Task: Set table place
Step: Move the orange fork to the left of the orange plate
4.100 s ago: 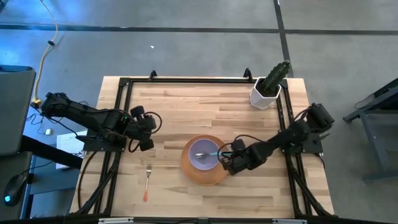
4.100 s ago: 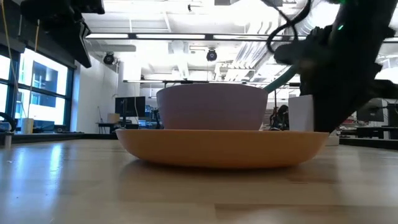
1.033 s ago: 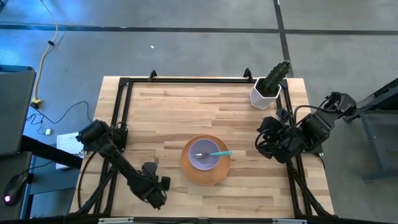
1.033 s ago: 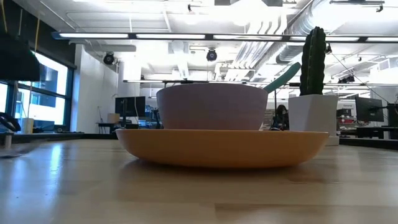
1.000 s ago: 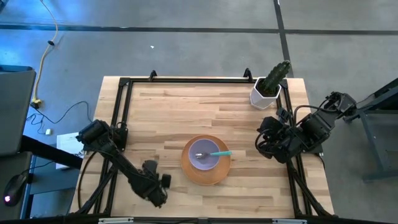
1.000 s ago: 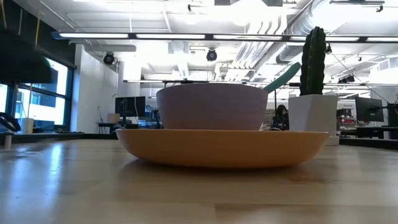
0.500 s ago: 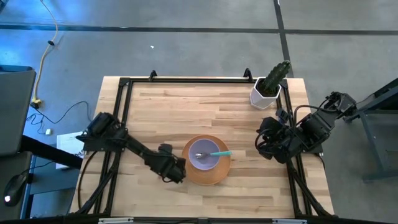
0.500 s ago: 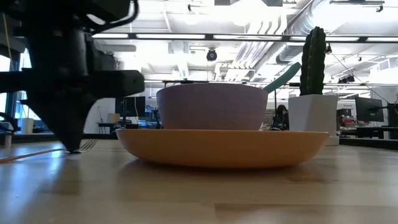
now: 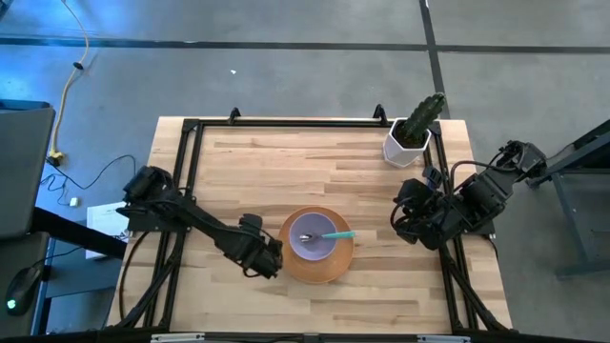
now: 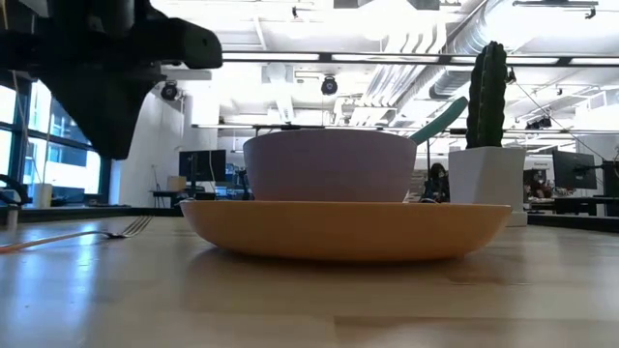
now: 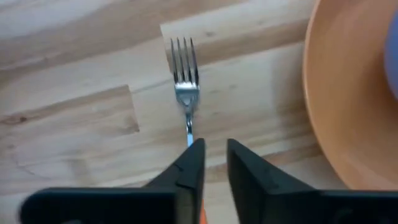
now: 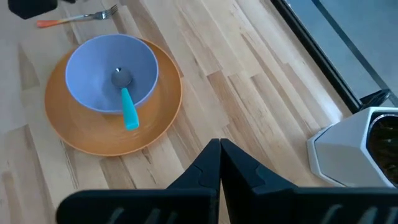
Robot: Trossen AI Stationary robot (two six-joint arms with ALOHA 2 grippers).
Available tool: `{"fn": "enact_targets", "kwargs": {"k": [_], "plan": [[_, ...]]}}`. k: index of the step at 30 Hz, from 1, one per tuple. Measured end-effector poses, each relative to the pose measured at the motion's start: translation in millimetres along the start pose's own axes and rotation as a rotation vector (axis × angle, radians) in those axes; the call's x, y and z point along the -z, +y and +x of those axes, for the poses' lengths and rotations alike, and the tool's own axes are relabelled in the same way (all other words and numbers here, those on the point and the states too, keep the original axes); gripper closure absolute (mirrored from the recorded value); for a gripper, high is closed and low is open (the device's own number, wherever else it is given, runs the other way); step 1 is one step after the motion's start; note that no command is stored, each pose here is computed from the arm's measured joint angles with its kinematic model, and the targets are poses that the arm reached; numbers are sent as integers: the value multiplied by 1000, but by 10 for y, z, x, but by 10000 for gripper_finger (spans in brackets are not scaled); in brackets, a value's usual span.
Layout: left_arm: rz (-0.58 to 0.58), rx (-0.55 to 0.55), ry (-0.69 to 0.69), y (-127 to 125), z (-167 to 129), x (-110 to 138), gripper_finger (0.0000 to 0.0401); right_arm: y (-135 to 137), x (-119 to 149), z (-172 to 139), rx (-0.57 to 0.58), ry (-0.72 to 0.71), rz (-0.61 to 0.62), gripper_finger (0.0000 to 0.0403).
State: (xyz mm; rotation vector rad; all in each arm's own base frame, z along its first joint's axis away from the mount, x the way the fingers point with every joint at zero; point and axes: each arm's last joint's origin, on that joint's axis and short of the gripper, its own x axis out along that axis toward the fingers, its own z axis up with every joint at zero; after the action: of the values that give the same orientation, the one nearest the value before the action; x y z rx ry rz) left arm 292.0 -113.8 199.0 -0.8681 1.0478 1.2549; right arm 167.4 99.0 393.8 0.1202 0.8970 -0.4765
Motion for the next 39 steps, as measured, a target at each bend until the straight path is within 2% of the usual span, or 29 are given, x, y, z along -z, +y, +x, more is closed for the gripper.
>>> {"fn": "enact_targets", "kwargs": {"k": [7,11,15,20,24,28,32,37,39], "plan": [[-33,-21,39,43,112,38,233,2,2,-1,-4,4,6,403],[-89,-52,75,114,270,83,184,3,3,-1,-7,7,7,403],[-107,-4,108,118,419,134,155,3,3,-1,-8,8,7,403],[-119,21,106,150,544,157,148,8,0,-2,-12,5,11,403],[-129,-2,105,205,613,167,162,9,-1,-1,-12,5,11,403],[-133,10,107,218,648,173,198,9,-1,-1,-13,5,11,403],[-134,30,104,231,681,179,260,8,-1,-2,-13,5,11,403],[-111,43,81,230,696,177,370,8,-1,-2,-13,5,11,403],[-107,49,70,226,697,175,390,9,-1,-1,-13,5,11,403]]}}
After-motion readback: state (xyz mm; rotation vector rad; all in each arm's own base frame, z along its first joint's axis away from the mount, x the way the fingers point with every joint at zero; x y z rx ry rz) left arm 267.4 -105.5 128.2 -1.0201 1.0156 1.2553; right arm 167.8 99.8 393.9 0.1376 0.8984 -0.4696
